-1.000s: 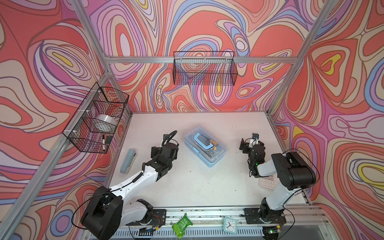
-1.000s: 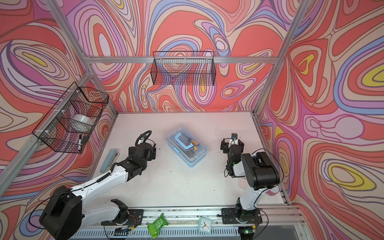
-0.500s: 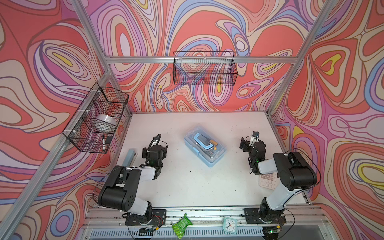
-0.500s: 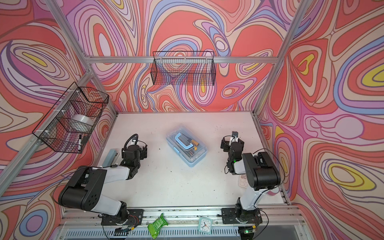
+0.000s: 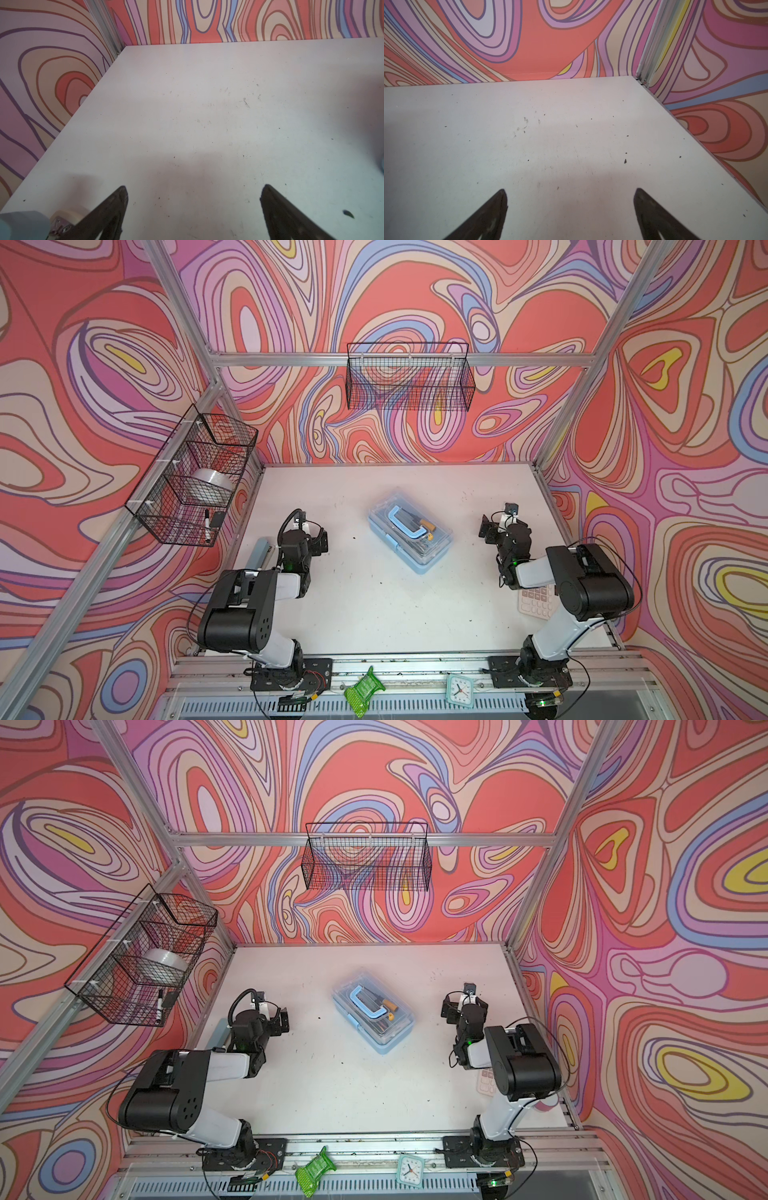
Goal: Pack the tool kit
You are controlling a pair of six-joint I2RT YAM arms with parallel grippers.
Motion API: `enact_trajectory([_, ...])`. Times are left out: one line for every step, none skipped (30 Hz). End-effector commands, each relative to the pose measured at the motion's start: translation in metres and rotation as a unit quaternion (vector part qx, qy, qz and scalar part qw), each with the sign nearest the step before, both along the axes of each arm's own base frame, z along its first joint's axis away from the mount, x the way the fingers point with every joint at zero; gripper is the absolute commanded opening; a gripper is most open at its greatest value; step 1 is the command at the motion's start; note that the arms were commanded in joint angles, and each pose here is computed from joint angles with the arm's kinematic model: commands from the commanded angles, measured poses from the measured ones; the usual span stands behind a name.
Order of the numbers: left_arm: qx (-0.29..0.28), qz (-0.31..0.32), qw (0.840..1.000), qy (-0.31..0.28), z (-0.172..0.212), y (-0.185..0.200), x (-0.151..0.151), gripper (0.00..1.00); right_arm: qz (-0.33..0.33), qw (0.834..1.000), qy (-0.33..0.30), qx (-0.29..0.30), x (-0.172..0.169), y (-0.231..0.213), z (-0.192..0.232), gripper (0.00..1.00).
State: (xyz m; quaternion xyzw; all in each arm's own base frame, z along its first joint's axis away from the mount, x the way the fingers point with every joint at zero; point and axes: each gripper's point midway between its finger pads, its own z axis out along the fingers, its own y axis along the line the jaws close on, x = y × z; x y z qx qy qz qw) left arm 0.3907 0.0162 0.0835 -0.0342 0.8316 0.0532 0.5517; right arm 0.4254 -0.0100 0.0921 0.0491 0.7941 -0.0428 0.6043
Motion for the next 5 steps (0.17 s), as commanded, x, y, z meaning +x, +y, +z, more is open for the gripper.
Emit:
enact_trajectory([-0.010, -0.002, 1.000, -0.014, 0.0043, -0.0013, 0.0009, 1.00, -0.001, 1.000, 0.003, 0.011, 0.0013, -0.0036, 0.0008, 0.98])
enact_trajectory([-0.009, -0.004, 1.000, -0.018, 0.0047, -0.0021, 0.0017, 1.00, -0.003, 1.000, 0.001, 0.009, 0.0008, -0.0044, 0.0017, 0.98])
enact_trajectory([-0.009, -0.004, 1.000, -0.022, 0.0060, -0.0019, 0.0018, 1.00, -0.004, 1.000, -0.001, 0.008, 0.0012, -0.0047, 0.0028, 0.98])
enact_trajectory([-0.010, -0.004, 1.000, -0.017, 0.0045, -0.0020, 0.0013, 1.00, -0.004, 1.000, -0.002, 0.008, 0.0012, -0.0050, 0.0034, 0.98])
enact_trajectory([-0.010, -0.005, 1.000, -0.016, 0.0045, -0.0025, 0.0014, 1.00, -0.004, 1.000, 0.000, 0.008, 0.0009, -0.0049, 0.0024, 0.98])
